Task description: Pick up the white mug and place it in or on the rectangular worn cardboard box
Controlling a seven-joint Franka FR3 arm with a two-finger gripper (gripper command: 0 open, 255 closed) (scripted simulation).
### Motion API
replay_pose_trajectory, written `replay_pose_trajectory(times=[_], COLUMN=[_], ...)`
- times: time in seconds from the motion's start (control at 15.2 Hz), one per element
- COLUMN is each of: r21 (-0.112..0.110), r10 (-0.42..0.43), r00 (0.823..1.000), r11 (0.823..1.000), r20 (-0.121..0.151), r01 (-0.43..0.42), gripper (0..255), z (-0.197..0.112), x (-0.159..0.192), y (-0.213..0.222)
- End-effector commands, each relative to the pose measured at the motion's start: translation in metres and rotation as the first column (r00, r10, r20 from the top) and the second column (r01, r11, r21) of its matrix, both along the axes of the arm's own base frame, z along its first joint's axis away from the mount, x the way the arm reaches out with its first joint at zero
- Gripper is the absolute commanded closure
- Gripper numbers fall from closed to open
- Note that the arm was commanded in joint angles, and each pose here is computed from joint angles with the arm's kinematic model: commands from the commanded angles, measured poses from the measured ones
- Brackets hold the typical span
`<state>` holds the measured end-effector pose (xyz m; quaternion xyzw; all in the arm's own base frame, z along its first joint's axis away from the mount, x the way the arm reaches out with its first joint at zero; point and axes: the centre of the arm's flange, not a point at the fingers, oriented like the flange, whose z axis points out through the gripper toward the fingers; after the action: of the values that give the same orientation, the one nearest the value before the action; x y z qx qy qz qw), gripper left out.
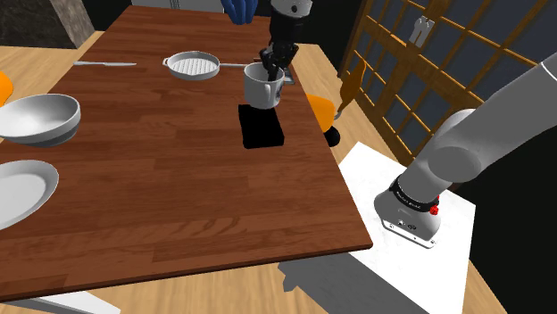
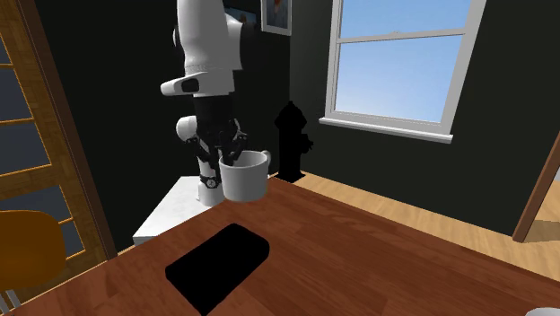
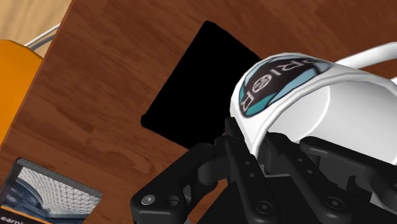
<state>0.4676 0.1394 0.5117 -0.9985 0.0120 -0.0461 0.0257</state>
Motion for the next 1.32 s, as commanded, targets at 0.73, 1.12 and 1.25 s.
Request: replay_pose_trajectory(times=[0.73, 1.12, 1.25], r21=[0.0, 0.0, 0.0], r10=[0.001, 0.001, 0.001], r00=[1.0, 1.0, 1.0], r11=[1.0, 1.0, 1.0], r20=[0.001, 0.001, 0.001], r01=[-0.001, -0.001, -0.001], gripper=[255, 255, 255], z=[-0.036, -0.068, -0.075], x=[0.017, 0.017, 0.017], y=[-0.066, -0.066, -0.066])
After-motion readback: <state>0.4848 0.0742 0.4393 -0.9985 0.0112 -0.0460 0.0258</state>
